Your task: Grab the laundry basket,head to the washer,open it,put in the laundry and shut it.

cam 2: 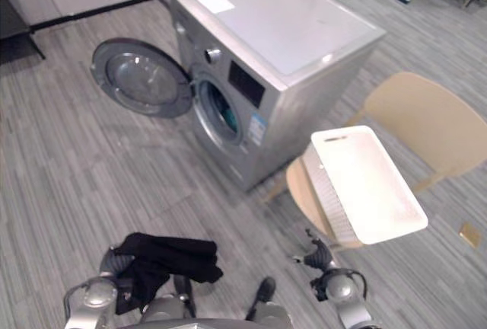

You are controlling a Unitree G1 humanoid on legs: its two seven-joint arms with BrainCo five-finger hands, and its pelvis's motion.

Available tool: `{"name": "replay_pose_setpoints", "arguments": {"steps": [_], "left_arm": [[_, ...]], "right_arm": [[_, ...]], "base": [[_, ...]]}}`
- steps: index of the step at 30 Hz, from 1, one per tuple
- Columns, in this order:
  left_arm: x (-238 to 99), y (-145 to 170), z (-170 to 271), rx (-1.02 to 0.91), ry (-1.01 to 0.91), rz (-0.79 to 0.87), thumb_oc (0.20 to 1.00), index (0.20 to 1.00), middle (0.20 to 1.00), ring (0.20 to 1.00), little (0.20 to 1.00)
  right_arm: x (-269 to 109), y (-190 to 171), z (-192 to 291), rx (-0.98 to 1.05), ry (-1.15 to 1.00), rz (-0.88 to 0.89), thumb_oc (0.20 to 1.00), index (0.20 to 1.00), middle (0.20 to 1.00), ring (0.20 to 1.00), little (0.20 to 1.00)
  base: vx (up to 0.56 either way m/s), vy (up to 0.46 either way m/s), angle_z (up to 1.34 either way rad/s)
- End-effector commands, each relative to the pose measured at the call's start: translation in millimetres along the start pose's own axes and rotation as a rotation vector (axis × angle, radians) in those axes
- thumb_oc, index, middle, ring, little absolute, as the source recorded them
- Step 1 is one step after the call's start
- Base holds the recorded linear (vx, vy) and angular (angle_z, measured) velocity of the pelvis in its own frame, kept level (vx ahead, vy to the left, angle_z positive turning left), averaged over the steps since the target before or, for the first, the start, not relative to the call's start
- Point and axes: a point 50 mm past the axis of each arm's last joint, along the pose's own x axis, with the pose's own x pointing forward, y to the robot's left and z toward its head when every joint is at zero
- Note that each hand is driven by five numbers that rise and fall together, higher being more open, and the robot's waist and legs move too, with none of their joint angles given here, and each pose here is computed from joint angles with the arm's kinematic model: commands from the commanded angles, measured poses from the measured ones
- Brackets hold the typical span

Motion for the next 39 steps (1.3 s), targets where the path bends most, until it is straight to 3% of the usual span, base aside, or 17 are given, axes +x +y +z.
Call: {"name": "replay_pose_setpoints", "arguments": {"steps": [1,9,26,39], "left_arm": [[7.1,19.4,45.0,0.033,-0.204,0.052,0.200,0.200,0.200,0.200,0.200],[11.6,4.8,67.9,0.068,-0.281,-0.008,0.200,0.200,0.200,0.200,0.200],[11.7,-4.6,59.0,0.092,-0.248,-0.050,0.200,0.200,0.200,0.200,0.200],[13.8,6.3,78.2,0.174,-0.310,-0.048,0.200,0.200,0.200,0.200,0.200]], "right_arm": [[6.9,-8.7,18.7,-0.013,-0.080,-0.032,1.000,1.000,1.000,1.000,1.000],[5.9,-6.2,23.0,0.024,-0.103,-0.024,1.000,1.000,1.000,1.000,1.000],[0.3,-19.9,-2.4,-0.012,-0.011,-0.040,1.000,1.000,1.000,1.000,1.000],[14.4,-7.3,27.9,0.015,-0.091,-0.030,1.000,1.000,1.000,1.000,1.000]], "base": [[0.17,0.126,0.74],[0.20,0.063,0.77],[0.23,-0.049,0.58],[0.31,0.262,-0.63]]}}
